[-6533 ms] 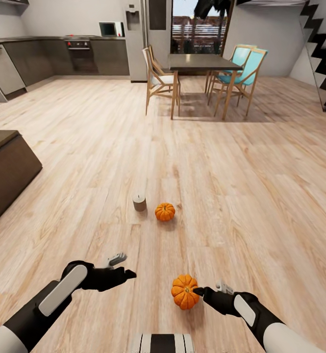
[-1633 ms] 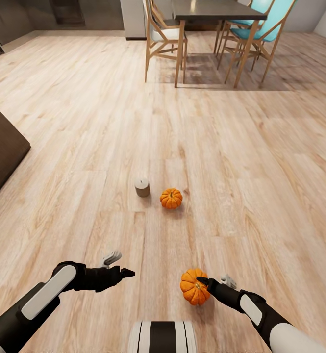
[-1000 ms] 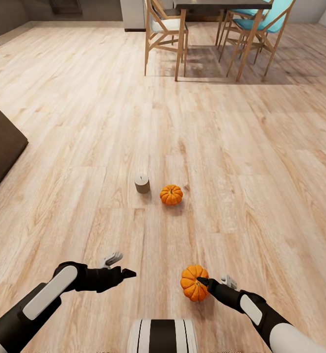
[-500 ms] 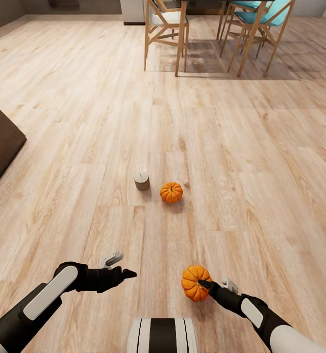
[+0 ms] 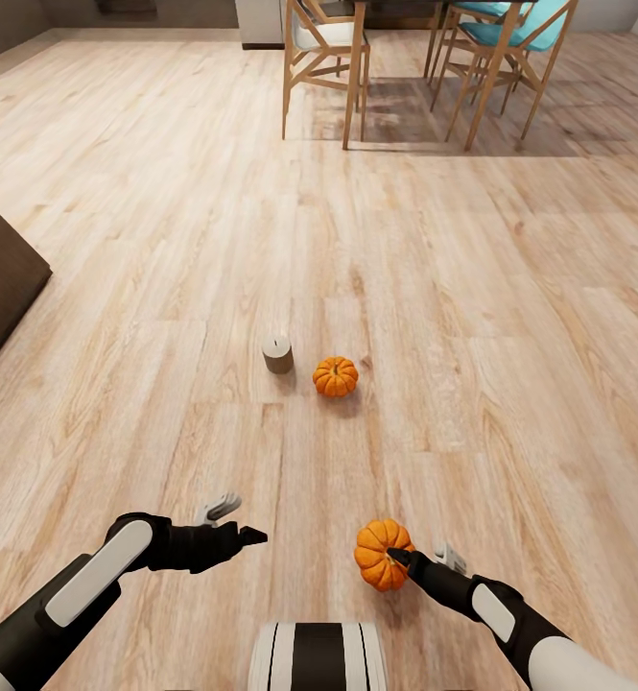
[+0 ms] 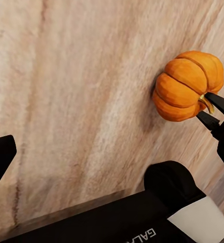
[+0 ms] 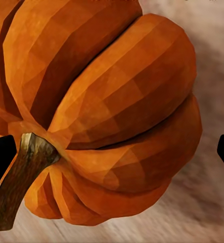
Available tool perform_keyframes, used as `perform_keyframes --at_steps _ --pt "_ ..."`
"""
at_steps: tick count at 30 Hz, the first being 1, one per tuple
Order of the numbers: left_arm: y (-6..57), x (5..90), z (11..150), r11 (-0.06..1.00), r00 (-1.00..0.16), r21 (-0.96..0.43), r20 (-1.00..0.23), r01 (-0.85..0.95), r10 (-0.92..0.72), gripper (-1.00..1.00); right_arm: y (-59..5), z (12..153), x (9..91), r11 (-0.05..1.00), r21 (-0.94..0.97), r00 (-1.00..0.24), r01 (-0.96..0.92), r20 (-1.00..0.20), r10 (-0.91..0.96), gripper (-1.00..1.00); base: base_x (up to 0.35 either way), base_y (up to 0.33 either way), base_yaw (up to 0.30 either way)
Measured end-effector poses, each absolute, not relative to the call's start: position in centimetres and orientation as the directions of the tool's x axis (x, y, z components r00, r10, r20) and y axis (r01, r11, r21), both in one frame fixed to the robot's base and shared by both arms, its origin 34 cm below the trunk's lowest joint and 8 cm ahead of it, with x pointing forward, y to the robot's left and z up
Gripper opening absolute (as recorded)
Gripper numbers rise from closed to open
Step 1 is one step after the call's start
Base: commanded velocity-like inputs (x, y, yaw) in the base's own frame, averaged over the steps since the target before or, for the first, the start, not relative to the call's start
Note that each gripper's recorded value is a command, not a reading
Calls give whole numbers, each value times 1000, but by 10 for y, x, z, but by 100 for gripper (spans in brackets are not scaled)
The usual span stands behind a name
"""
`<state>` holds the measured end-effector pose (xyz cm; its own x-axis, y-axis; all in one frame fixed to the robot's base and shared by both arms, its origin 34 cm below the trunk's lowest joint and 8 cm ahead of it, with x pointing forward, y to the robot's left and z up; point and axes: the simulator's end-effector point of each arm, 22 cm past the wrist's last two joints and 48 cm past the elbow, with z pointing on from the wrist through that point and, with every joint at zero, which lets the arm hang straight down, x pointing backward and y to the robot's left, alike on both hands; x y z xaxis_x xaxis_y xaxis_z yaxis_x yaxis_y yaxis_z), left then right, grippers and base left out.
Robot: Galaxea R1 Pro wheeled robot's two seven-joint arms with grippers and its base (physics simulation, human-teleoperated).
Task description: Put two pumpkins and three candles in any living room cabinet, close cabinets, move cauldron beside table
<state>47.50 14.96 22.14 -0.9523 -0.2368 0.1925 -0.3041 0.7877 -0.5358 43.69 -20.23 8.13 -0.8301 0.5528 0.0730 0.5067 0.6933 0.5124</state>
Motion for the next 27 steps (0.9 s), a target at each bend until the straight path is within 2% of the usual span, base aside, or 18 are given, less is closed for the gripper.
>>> perform_keyframes --at_steps 13,23,27 --pt "150 475 221 790 -954 -534 190 -300 -233 100 -200 83 438 688 524 -832 502 73 550 100 -3 -60 0" --pt "150 475 221 791 -954 -533 189 -299 -234 100 -199 83 437 689 524 -832 501 74 549 100 0 -1 0" --pt "150 475 221 791 -954 -533 188 -299 -234 100 -200 81 436 695 514 -833 503 76 547 100 42 140 0"
